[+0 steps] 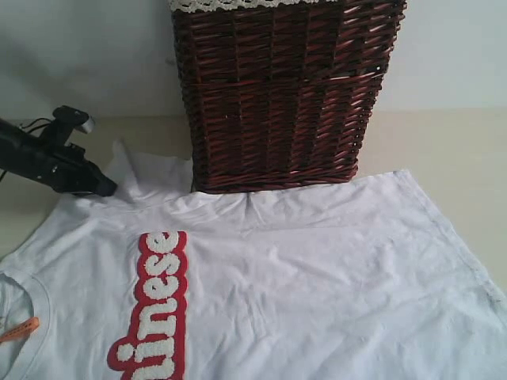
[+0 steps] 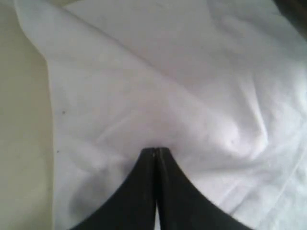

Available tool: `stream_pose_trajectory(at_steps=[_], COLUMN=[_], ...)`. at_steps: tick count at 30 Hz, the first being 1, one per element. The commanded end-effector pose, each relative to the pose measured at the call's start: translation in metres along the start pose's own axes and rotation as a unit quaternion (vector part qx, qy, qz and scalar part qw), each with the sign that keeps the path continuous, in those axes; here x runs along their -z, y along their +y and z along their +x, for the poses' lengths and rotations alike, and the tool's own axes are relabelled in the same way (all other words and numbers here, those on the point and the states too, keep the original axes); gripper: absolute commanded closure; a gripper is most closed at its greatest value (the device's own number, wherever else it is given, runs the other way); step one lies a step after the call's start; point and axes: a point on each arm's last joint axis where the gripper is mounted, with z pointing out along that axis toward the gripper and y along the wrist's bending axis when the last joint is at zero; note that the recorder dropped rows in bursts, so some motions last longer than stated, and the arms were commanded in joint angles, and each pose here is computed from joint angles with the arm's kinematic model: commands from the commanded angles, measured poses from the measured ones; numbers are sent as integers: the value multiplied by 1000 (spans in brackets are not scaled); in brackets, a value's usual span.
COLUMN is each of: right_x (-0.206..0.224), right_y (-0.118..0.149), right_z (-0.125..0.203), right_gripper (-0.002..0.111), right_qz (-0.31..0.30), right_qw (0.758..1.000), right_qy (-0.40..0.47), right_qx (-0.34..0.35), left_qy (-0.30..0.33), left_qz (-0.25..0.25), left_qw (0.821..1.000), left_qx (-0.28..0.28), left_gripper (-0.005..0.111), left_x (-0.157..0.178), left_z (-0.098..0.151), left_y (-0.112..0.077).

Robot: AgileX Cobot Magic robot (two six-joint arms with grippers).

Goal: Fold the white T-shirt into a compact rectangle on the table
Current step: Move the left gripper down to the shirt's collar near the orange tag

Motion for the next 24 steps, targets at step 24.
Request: stream_pose_trajectory(at_steps=[24], right_x=[0], right_y=[0], right_z=[1], right_gripper=[91], right_qz=[0], right_qw=[1000], right_qy=[-1], right_qx=[3], left_qy=[6], left_qz=[-86], left_qw=[996], left_qx=[35], left_gripper=[107], left_x=[30], left_z=[5], left_y=[8])
